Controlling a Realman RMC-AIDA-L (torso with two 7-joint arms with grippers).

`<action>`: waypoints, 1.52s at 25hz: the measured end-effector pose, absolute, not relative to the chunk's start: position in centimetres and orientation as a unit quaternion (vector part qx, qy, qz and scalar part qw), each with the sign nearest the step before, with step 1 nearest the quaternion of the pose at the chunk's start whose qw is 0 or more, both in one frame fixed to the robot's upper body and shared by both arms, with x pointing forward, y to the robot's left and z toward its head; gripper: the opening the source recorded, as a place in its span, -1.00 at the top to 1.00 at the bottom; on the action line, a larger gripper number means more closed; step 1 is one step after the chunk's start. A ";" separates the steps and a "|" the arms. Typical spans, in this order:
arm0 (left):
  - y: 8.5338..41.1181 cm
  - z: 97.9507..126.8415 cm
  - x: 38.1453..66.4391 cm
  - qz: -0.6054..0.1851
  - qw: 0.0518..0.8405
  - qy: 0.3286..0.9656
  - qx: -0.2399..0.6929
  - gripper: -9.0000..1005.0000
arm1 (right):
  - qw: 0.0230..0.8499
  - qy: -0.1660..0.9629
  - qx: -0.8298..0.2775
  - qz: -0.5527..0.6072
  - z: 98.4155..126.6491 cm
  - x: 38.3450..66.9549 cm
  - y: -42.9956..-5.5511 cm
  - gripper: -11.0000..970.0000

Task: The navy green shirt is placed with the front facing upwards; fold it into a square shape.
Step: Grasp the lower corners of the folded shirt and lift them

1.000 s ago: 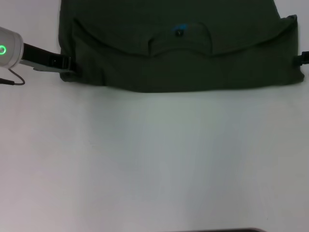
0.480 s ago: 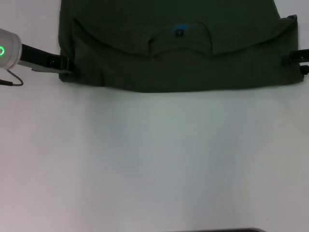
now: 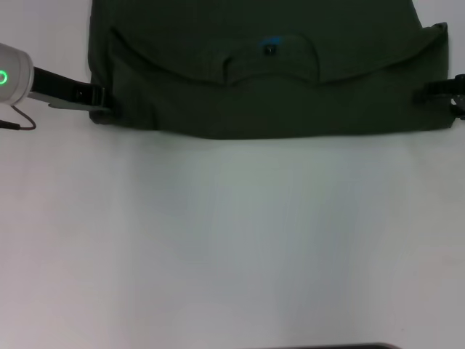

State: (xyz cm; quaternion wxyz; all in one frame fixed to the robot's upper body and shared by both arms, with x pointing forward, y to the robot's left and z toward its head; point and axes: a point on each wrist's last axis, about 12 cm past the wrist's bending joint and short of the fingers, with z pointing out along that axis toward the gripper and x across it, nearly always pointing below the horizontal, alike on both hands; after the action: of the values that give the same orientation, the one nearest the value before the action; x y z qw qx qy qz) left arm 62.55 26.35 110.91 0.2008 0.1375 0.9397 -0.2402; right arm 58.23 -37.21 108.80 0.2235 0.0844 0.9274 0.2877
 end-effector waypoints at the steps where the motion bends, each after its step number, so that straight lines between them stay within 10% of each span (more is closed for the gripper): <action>1: 26.3 110.9 62.5 -0.240 0.201 0.940 0.138 0.91 | 0.223 0.927 0.083 0.288 108.8 58.2 -37.2 -0.58; 14: 25.9 111.0 62.5 -0.244 0.200 0.938 0.143 0.90 | 0.212 0.930 0.062 0.294 109.4 57.6 -37.6 -0.32; 22: 25.7 111.2 62.5 -0.243 0.196 0.938 0.152 0.90 | 0.197 0.937 0.054 0.283 109.4 57.3 -37.9 0.60; 38: 27.6 112.8 59.8 -0.239 0.086 0.939 0.231 0.90 | 0.121 0.950 -0.016 0.287 109.9 54.8 -38.2 0.90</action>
State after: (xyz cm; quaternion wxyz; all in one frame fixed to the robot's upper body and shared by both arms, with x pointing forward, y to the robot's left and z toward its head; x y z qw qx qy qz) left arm 59.76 27.61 112.85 0.0861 0.2309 0.9391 -0.2395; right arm 54.79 -38.15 109.91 0.1209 -0.0158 0.9503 0.2865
